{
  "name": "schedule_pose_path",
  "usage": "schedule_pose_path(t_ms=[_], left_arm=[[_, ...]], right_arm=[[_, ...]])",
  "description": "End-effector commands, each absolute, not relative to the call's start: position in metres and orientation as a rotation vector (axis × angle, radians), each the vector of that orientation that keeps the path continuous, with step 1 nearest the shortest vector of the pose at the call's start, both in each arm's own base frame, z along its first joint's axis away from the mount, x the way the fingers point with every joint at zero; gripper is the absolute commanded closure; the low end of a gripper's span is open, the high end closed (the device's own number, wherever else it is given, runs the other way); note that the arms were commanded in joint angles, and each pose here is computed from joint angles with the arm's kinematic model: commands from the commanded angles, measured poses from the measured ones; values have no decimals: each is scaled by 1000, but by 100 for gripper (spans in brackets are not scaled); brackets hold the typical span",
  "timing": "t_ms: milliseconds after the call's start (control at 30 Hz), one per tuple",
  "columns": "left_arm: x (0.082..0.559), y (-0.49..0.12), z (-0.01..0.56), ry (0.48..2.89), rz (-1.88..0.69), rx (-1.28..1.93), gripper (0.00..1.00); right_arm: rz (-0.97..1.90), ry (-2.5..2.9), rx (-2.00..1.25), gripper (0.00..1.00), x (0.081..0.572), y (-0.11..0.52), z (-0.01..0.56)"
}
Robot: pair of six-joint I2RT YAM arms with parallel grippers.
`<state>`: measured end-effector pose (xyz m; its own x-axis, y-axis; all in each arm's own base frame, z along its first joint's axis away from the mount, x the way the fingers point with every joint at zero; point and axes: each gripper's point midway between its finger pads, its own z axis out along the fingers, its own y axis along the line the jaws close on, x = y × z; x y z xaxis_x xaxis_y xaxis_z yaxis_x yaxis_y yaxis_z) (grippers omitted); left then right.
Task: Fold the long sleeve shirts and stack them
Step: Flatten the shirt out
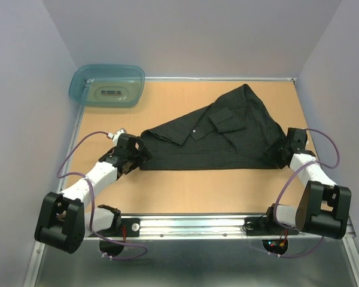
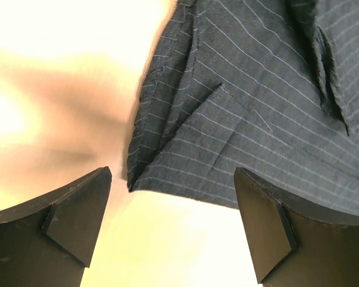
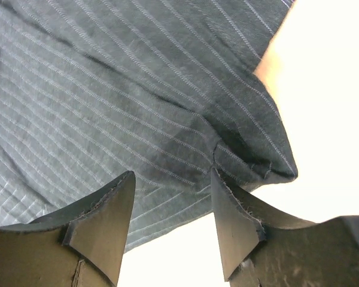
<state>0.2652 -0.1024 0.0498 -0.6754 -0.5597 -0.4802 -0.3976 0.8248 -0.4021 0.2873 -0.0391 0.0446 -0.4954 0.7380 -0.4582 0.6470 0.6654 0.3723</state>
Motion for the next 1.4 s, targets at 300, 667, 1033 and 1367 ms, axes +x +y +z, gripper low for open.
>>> schedule_pose_path(t_ms=[300, 667, 1033, 1367], left_arm=[[330, -196, 172, 2093, -137, 124, 3], [365, -256, 124, 2134, 66, 405, 12], [382, -282, 91, 2183, 77, 501, 34], [368, -291, 76, 2239, 3, 586, 38]], right_arm=[[213, 2372, 380, 38, 335, 44, 106], [290, 2491, 67, 31, 314, 131, 82], [335, 2525, -10, 31, 305, 156, 75], [337, 2549, -37, 31, 306, 164, 64]])
